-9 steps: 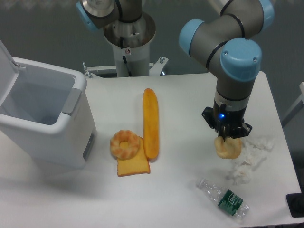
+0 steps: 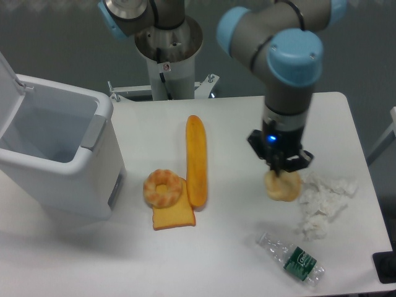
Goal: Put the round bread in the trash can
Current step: 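Lift the round bread with the gripper and carry it toward the trash can, then move the held round bread over the trash can opening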
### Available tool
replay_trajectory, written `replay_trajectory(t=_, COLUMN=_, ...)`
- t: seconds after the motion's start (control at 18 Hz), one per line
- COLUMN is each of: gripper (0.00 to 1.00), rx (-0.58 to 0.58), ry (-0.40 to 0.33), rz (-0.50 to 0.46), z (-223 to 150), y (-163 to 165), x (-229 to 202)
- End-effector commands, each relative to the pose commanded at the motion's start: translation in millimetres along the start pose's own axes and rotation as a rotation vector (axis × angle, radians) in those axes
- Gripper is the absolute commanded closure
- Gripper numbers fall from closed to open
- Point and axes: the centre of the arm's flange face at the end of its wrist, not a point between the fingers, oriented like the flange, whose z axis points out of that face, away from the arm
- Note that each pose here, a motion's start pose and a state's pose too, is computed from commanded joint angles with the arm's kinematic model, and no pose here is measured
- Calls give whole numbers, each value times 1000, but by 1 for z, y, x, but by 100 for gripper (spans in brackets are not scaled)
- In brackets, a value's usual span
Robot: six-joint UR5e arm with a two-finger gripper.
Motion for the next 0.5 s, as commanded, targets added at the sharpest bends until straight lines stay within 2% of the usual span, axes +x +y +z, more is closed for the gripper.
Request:
replay_trajectory(t=0.11, gripper=100, rx=51, ry=4, rz=-8, z=-23, y=-10, x=41)
replay_trajectory(t=0.28, gripper=100, rx=139, ry=28, rz=37, z=-49, y=-36, x=98)
replay_trajectory(t=0.44, gripper=97, rx=169, ry=27, rz=-13, z=-71, y=-50, x=138)
replay_trajectory(t=0.5, gripper=97, rx=181, ry=29, rz=3, z=-78, y=-59, x=154)
